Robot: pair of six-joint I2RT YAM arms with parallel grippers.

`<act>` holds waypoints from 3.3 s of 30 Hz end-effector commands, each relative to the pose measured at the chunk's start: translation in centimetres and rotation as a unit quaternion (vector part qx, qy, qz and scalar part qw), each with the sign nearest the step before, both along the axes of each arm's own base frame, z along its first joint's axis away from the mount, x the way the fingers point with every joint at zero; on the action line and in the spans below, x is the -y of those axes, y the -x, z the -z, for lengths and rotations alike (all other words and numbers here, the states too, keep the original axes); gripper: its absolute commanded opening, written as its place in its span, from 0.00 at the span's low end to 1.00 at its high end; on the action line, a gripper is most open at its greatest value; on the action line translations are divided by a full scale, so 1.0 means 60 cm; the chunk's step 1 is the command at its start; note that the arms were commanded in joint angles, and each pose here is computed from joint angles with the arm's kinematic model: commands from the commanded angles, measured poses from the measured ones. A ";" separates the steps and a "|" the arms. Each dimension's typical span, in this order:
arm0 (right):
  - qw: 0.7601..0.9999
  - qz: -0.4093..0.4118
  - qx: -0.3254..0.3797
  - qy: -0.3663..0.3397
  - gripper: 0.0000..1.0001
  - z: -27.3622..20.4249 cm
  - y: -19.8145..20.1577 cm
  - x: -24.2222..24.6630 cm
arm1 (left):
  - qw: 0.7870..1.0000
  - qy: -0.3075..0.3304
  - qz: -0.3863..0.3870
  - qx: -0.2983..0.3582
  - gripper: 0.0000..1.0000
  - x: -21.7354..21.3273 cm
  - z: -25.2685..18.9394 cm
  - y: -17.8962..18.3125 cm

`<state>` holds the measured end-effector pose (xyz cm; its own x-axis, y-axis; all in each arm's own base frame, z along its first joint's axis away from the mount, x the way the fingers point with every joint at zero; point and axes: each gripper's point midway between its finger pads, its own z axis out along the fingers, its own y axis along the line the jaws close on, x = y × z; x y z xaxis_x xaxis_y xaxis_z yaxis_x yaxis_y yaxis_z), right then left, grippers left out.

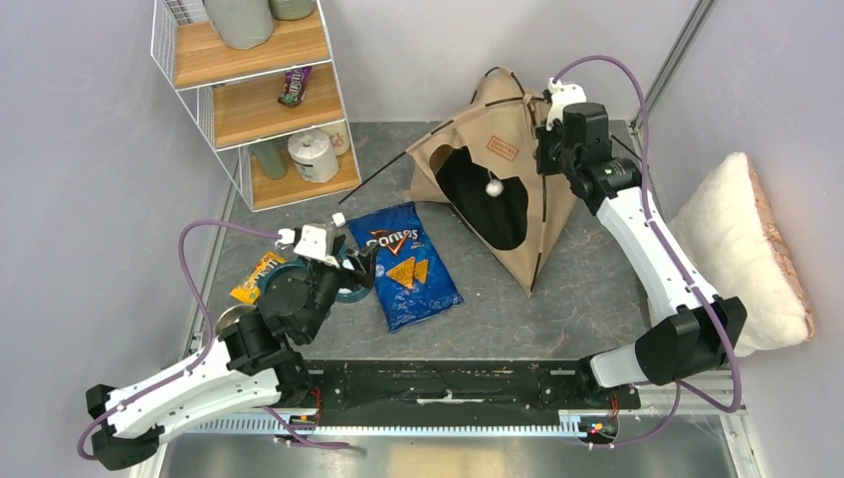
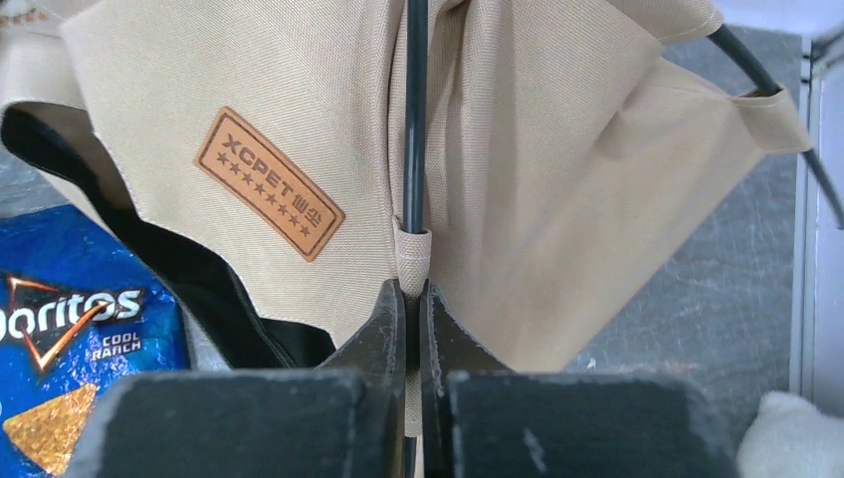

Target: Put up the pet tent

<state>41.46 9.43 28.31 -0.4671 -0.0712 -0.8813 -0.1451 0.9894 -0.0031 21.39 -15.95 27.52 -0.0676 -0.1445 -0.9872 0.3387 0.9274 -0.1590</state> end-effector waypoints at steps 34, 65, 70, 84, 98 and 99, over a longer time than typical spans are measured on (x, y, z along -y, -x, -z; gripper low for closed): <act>0.938 -0.221 0.194 -0.185 0.00 -0.232 0.039 -0.015 | 0.999 0.030 -0.027 0.015 0.77 -0.029 -0.053 0.002; 0.940 -0.247 0.083 -0.219 0.56 -0.097 0.015 -0.033 | 0.999 -0.006 -0.043 -0.005 0.77 -0.019 -0.025 -0.010; 0.964 -0.138 0.087 -0.210 0.72 -0.118 0.031 0.010 | 0.998 -0.022 -0.051 -0.016 0.77 -0.010 -0.009 -0.019; 0.951 -0.002 -0.074 -0.301 0.45 0.004 0.175 -0.045 | 0.996 -0.059 -0.054 -0.036 0.77 0.011 0.002 -0.032; 0.937 0.237 -0.092 -0.239 0.55 0.205 0.124 0.052 | 0.998 -0.037 -0.040 -0.029 0.77 0.008 -0.021 -0.023; 0.933 0.261 -0.081 -0.236 0.56 0.206 0.114 0.067 | 0.998 -0.037 -0.040 -0.030 0.77 0.007 -0.021 -0.022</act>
<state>30.77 9.29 15.30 -0.6622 0.4782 -0.5769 0.2226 0.8607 0.4579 22.82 -16.47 26.67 -0.1361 -0.0046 -0.9907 0.2610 0.9645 -0.0403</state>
